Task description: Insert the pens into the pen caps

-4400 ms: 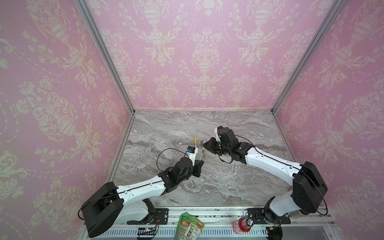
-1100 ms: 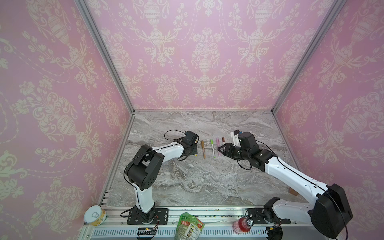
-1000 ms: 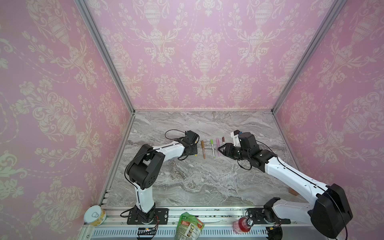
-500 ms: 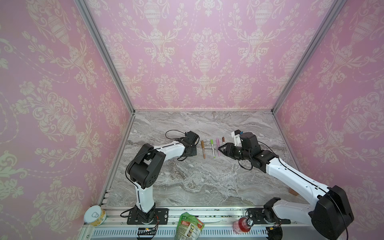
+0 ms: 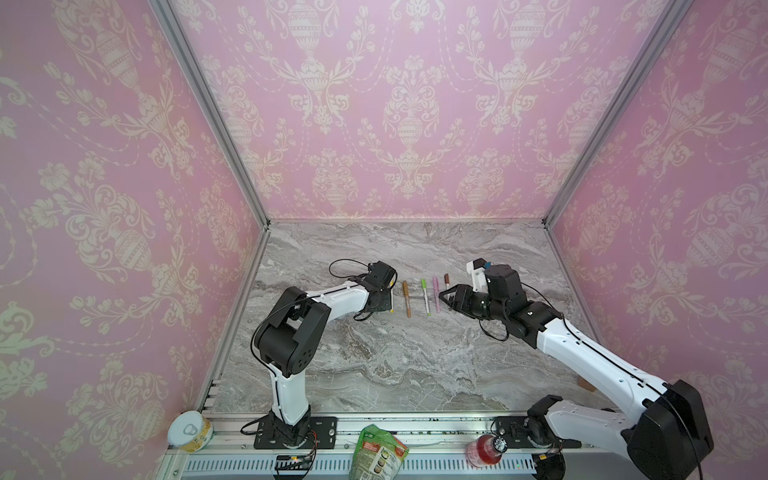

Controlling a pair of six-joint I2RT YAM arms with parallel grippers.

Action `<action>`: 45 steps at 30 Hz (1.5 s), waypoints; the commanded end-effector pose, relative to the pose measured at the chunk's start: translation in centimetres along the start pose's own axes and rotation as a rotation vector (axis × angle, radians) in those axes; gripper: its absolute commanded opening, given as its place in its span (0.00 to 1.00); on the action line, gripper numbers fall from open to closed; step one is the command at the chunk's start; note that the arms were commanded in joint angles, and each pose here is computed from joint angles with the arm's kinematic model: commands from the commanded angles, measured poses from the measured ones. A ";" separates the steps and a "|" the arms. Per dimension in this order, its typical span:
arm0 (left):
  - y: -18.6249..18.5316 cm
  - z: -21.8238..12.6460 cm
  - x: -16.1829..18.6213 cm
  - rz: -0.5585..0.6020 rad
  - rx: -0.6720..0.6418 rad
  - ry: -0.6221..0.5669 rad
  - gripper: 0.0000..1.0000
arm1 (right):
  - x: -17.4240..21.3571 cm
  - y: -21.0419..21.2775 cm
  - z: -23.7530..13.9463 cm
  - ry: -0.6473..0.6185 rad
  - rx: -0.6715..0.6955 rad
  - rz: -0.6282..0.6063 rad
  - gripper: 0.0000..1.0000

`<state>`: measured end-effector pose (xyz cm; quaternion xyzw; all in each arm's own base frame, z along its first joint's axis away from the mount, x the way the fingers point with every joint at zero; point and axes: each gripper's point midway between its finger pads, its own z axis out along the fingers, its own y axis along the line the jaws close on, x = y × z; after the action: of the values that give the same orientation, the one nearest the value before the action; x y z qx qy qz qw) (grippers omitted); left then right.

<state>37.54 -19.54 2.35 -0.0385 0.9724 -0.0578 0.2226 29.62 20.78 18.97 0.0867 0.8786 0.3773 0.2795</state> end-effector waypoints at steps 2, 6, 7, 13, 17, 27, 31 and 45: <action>0.0 -2.7 -1.9 0.010 0.031 -0.076 0.31 | -1.0 -0.1 -1.4 -0.024 0.036 -0.026 0.47; -1.2 -8.1 -4.7 0.061 0.124 -0.222 0.38 | -3.0 -1.2 -2.1 -0.065 0.097 -0.071 0.47; -1.0 -10.1 -5.6 0.076 0.133 -0.280 0.41 | -3.8 -1.7 -2.4 -0.089 0.119 -0.082 0.47; 5.1 -21.4 -9.2 0.117 -0.010 -0.710 0.51 | -9.0 -7.2 -4.5 -0.289 0.334 -0.141 0.52; 13.9 -22.0 -8.1 0.003 -0.213 -0.781 0.52 | -10.6 -10.5 -6.4 -0.389 0.502 -0.240 0.57; 24.1 -16.7 -4.9 -0.110 -0.539 -0.839 0.73 | -7.8 -17.0 -9.5 -0.648 0.710 -0.560 0.64; 24.7 -14.1 -4.7 -0.116 -0.492 -0.868 0.75 | -8.0 -18.0 -9.8 -0.836 0.655 -0.561 0.65; 22.5 -6.3 -6.3 0.006 -0.212 -0.788 0.99 | -11.4 -21.5 -2.8 -0.679 0.620 -0.590 0.71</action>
<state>37.53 4.19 5.18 -0.0830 0.8388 0.0919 0.5302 36.96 -0.56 7.68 0.0409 0.8149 -0.0556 0.5755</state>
